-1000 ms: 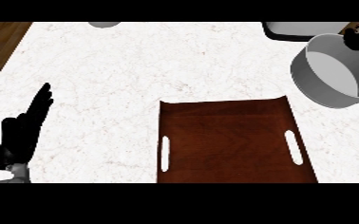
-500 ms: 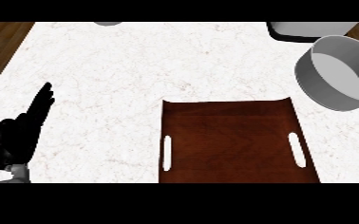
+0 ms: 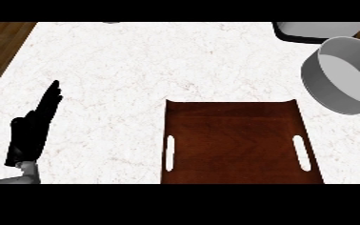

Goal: Pick the cupcake from the tray and place it in the pot

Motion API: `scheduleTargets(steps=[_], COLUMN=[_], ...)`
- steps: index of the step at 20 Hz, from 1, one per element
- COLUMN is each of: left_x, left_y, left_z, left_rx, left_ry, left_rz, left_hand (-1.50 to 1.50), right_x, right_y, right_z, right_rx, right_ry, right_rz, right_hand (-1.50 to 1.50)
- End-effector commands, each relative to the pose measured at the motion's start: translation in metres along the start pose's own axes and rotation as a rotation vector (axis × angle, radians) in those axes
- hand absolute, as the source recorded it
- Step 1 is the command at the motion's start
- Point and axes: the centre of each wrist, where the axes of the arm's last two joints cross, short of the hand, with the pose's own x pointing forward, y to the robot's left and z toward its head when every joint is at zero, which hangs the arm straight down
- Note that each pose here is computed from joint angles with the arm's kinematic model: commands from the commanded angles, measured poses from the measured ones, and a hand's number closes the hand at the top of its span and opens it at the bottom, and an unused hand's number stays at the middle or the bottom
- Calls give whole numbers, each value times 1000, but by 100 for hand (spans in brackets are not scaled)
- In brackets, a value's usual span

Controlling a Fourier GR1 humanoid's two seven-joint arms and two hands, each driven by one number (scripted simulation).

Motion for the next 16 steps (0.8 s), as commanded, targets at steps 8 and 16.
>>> scheduleTargets(steps=[8, 16], left_x=[11, -12], left_y=[16, 14], left_z=[1, -4], left_rx=[-12, 16], left_ry=[9, 44], left_rz=[-1, 1], left_hand=[0, 0], right_x=[-21, 3], right_y=[4, -1], right_z=[-3, -5], right_rx=[-5, -229], right_ry=[-35, -104], right_rz=[-192, -654], right_hand=[-150, -150])
